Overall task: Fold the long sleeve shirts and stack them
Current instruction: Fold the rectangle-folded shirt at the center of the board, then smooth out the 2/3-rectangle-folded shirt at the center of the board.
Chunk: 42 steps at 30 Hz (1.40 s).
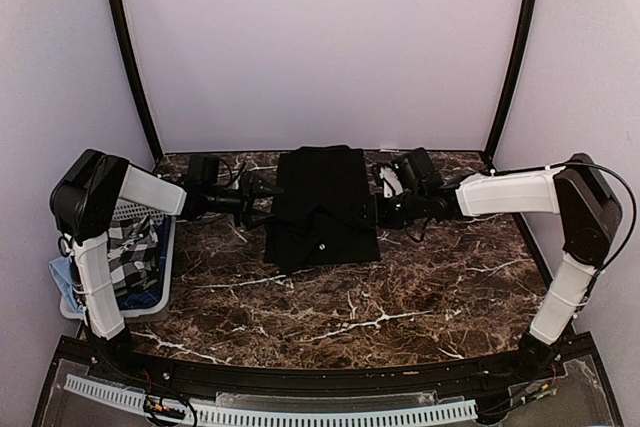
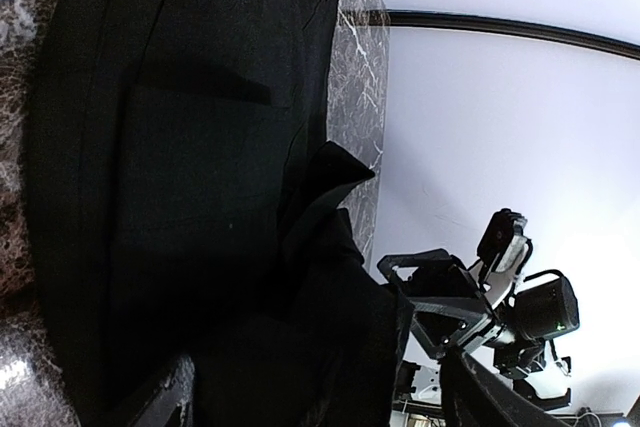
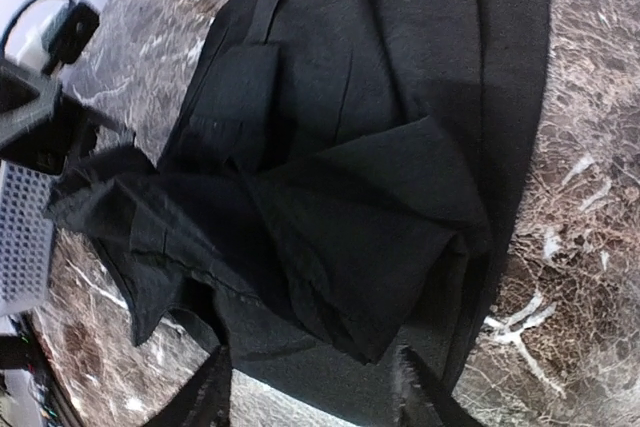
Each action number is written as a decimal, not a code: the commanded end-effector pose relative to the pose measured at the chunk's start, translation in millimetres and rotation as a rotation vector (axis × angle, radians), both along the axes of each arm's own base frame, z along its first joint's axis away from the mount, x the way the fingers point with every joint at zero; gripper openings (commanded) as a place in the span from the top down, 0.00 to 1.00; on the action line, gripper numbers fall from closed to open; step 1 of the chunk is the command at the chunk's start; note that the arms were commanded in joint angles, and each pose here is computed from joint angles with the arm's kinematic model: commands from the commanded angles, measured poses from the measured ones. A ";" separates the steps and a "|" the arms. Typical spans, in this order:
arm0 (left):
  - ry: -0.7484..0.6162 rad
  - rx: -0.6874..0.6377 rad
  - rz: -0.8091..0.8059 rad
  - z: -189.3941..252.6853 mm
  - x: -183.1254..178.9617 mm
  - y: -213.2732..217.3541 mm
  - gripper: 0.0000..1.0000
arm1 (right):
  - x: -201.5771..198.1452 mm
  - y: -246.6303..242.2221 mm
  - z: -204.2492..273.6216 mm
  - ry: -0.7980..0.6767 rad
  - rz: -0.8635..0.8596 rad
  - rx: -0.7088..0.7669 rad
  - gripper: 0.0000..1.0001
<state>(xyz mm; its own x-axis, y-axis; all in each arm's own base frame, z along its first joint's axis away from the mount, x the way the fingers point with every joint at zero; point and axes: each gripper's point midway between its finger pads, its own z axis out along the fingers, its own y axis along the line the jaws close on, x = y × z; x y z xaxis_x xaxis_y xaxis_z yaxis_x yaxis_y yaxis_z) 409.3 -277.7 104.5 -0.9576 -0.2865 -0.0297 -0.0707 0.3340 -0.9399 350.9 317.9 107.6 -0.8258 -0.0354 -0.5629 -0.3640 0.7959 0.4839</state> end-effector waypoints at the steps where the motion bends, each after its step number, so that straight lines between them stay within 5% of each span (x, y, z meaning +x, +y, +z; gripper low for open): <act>1: -0.057 -0.007 -0.005 23.9 5.2 0.5 0.18 | -13.4 5.7 -4.7 -0.082 0.077 -0.105 0.54; 8: -0.046 -0.003 0.001 22.4 7.3 -0.1 0.18 | -21.3 21.6 -26.0 -0.061 0.116 -0.153 0.86; 12: -0.048 0.000 0.006 23.3 9.7 -0.3 0.18 | -16.2 25.6 -29.5 -0.056 0.104 -0.159 0.93; 31: -0.028 0.014 0.136 13.4 51.0 0.6 0.19 | 133.9 38.3 3.2 -0.122 -0.116 -0.226 0.92; 37: -0.008 0.022 0.148 2.7 57.7 -0.1 0.20 | 135.3 31.7 42.9 -0.180 -0.130 -0.206 0.89; 42: -0.002 0.018 0.151 -1.3 56.9 0.0 0.20 | 97.8 45.1 57.7 -0.188 -0.020 -0.127 0.85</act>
